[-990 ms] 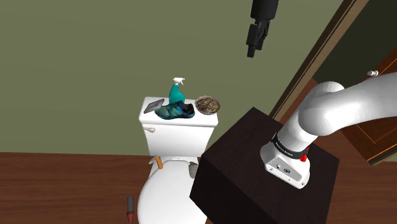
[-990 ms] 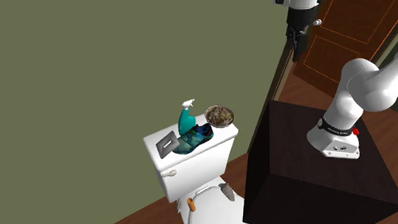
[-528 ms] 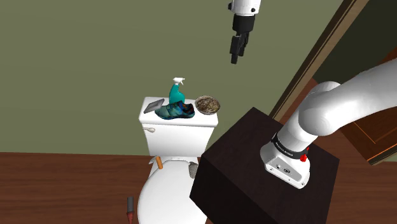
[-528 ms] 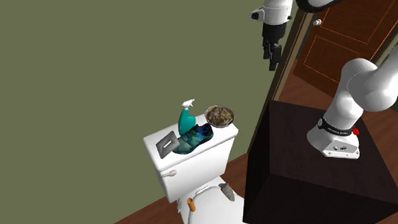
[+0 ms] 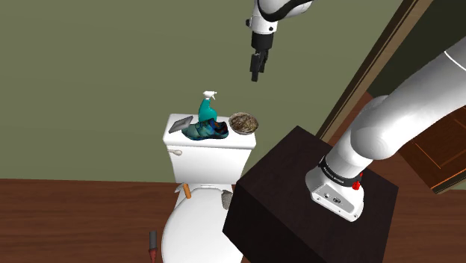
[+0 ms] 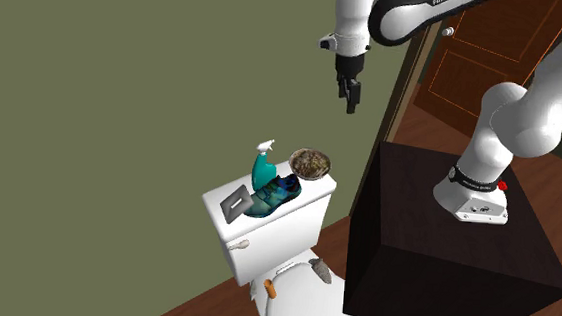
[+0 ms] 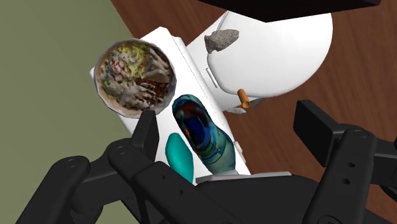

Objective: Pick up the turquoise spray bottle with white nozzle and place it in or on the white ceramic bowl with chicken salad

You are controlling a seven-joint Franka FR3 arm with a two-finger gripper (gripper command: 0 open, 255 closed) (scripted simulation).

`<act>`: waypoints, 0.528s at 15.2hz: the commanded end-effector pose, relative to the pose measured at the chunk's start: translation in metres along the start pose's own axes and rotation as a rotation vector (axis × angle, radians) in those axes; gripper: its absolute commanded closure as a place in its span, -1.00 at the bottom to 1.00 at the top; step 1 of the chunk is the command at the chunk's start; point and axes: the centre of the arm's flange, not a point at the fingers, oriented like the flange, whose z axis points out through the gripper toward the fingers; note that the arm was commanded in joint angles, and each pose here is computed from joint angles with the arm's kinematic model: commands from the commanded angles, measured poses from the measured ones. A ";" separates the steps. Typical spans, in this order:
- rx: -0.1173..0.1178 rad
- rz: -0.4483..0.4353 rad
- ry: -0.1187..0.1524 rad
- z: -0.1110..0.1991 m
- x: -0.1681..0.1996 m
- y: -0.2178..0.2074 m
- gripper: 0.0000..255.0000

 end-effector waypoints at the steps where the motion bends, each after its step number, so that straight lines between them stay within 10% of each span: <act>1: -0.003 -0.027 0.007 0.013 0.022 0.010 -1.00; 8: -0.007 -0.119 0.026 0.059 0.094 0.035 -1.00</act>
